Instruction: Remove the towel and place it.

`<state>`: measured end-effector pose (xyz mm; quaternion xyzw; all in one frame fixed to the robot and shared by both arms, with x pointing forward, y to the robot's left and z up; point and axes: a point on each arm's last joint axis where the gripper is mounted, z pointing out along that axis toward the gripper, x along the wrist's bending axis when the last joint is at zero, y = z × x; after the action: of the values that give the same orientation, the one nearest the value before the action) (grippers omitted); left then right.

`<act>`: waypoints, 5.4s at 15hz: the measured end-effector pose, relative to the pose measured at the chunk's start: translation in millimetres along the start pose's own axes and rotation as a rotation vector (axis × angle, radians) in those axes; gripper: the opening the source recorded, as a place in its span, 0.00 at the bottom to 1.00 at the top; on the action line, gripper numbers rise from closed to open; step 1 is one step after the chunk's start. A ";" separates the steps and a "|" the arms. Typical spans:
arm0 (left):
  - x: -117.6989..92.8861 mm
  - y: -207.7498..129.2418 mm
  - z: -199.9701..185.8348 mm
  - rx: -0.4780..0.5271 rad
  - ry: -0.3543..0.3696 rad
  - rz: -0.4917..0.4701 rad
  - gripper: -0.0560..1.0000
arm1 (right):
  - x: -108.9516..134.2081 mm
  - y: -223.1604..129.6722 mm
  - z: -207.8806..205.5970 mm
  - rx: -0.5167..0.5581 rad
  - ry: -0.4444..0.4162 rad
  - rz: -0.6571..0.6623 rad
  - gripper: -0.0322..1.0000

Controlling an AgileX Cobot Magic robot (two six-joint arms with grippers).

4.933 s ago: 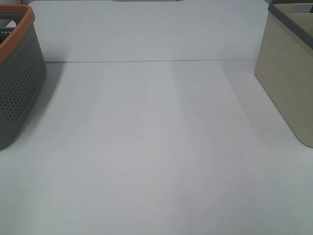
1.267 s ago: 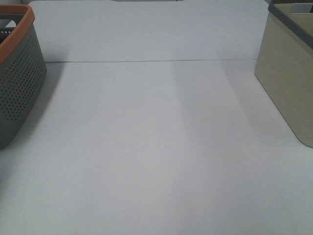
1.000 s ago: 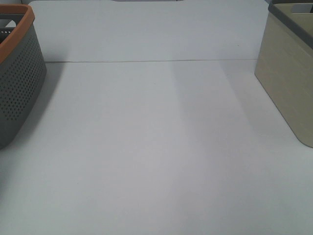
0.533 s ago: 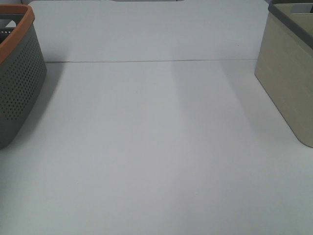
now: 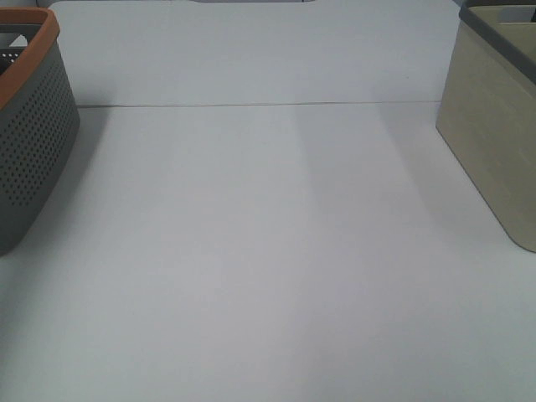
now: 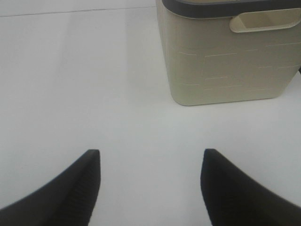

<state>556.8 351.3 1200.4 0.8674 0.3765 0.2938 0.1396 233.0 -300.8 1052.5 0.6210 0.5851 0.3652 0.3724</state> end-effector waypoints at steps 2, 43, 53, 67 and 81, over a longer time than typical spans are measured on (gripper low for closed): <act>-1.9 14.7 -24.9 -0.067 0.046 -0.007 0.05 | 0.0 0.0 0.0 0.000 0.000 0.000 0.64; -152.2 228.5 3.0 -0.565 -0.183 0.317 0.05 | 65.5 73.1 93.3 0.084 0.730 0.008 0.64; -152.4 228.5 2.9 -0.554 -0.215 0.210 0.05 | 77.9 81.5 189.4 -0.016 0.901 0.059 0.61; -161.6 233.3 35.1 -0.504 -0.255 0.211 0.05 | 199.7 69.4 298.4 0.128 1.038 -0.318 0.60; -161.1 233.0 35.4 -0.499 -0.249 0.212 0.05 | 206.2 106.7 308.2 0.032 0.877 -0.396 0.60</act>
<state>624.0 74.2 1215.3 0.8701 0.1798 0.2816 0.3622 565.6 -109.8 1010.6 0.2906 0.7996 0.5056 0.1434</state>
